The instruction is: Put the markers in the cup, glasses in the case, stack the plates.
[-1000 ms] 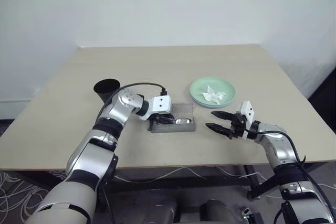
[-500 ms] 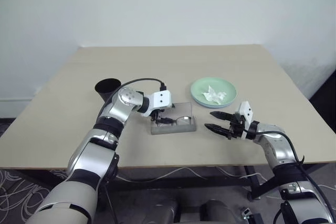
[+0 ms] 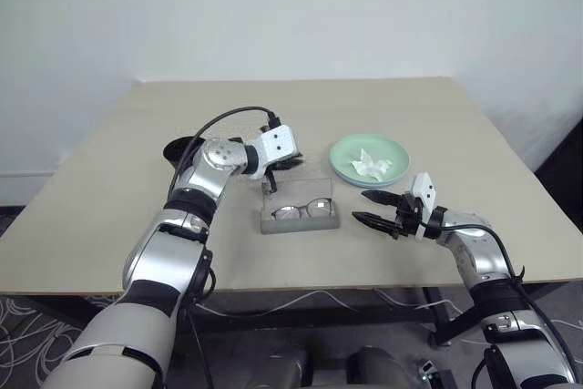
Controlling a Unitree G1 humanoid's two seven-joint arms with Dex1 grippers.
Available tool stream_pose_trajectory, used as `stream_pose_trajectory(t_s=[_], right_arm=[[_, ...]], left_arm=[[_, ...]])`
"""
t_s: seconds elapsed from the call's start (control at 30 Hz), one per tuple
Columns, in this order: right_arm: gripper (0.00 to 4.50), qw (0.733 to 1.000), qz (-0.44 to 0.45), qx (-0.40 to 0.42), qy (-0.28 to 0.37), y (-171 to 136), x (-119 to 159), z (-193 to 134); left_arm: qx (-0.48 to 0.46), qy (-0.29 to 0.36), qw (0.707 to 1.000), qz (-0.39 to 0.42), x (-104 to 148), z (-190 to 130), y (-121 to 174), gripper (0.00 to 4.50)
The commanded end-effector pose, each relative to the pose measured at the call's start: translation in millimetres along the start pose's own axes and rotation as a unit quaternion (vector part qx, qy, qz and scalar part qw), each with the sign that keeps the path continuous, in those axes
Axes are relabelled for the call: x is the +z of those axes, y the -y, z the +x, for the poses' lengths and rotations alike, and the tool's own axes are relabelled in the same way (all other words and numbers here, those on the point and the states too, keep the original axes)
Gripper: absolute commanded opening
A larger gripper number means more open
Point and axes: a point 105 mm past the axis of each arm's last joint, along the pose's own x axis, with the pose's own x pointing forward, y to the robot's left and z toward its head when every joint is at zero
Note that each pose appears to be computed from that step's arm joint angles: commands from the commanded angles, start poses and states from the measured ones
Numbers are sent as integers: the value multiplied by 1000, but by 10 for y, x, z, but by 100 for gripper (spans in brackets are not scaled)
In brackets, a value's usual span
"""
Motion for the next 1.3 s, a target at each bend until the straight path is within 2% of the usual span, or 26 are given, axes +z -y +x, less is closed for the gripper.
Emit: stream_pose_trajectory(t_s=[0.03, 0.27, 0.53, 0.9, 1.1, 1.3], right_arm=[[305, 999, -28, -3, 28, 29, 192, 12], [305, 999, -34, -8, 39, 23, 254, 16], [305, 998, -39, -12, 53, 9, 342, 6], [305, 998, -39, -11, 55, 8, 348, 19], [305, 998, -36, -9, 55, 6, 338, 35], [305, 998, -34, -6, 54, -2, 323, 46]], left_arm=[[53, -16, 998, 41, 65, -37, -223, 3], [18, -87, 994, 64, -250, 12, -14, 3], [-3, -126, 991, 53, -464, -2, 123, 3], [-55, -62, 992, -93, -417, -109, 214, 3], [-84, -20, 990, -111, -326, -230, 233, 3], [-145, 11, 984, -105, -214, -363, 496, 3]])
